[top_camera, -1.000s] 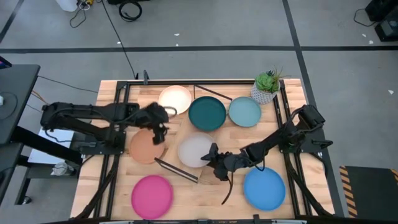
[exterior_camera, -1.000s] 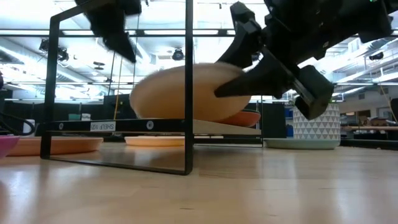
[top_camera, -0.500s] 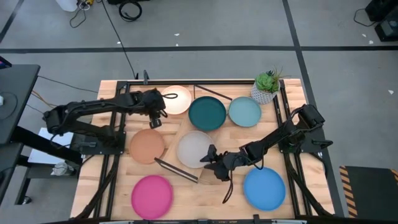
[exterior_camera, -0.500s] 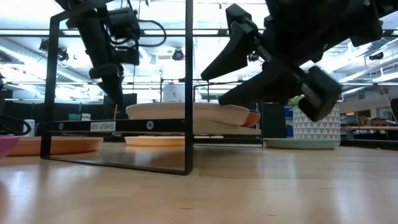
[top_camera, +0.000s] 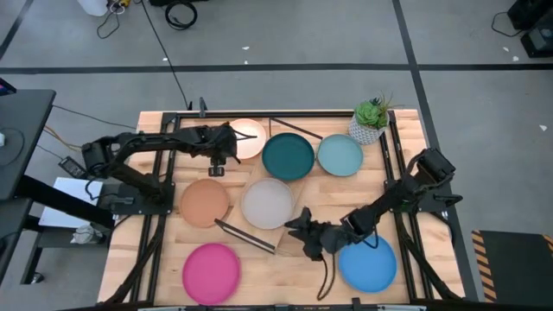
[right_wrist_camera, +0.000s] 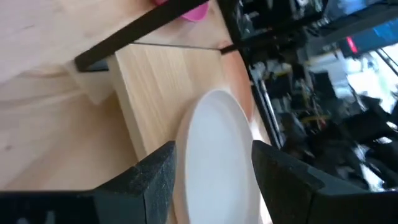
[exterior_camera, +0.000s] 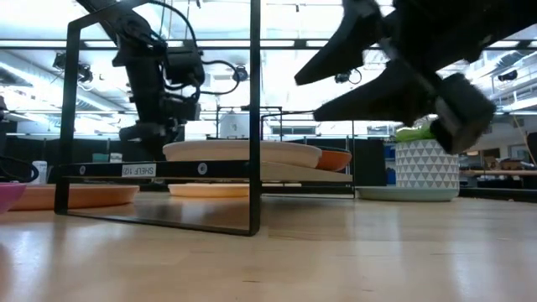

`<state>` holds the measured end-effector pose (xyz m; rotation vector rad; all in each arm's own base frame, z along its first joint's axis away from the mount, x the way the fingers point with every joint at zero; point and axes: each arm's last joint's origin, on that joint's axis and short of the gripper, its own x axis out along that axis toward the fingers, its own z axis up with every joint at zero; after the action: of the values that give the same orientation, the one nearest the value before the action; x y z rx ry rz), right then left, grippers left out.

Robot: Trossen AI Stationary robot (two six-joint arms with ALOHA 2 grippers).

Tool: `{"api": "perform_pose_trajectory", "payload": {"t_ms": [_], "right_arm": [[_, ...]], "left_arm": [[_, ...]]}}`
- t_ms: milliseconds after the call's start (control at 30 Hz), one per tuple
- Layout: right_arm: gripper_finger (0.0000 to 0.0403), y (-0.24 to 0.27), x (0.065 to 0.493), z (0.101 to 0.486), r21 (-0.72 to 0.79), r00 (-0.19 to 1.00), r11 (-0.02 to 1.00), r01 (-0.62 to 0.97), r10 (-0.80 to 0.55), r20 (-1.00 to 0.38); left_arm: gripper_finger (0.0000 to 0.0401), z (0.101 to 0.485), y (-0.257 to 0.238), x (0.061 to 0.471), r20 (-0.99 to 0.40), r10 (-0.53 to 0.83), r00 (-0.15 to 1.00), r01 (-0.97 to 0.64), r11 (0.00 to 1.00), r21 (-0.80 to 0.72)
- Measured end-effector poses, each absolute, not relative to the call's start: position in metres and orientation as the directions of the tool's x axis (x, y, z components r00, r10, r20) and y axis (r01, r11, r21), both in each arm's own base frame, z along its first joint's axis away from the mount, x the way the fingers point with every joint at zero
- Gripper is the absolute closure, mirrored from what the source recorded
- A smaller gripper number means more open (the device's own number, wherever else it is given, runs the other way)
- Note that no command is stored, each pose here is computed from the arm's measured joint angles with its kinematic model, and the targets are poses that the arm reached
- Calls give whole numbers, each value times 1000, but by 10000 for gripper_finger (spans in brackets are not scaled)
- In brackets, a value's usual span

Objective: Place and stack plates onto a shelf
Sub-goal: Stack the light orange plate on the white plate

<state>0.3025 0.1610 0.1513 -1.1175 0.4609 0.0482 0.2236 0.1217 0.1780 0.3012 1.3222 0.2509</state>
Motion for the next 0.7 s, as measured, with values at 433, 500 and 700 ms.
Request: {"api": "perform_pose_trajectory", "payload": {"t_ms": [433,500,700], "right_arm": [[188,186,282,149,-851,899,480,-214,-245,-364],[188,188,280,148,-850,899,483,-212,-244,-363],[188,189,279,148,-838,899,509,-198,-246,-362]], "left_arm": [[259,153,141,240,-889,383,250,159,890,428],[259,150,147,238,-892,380,245,140,896,421],[259,141,160,231,-913,341,224,107,923,370]]}}
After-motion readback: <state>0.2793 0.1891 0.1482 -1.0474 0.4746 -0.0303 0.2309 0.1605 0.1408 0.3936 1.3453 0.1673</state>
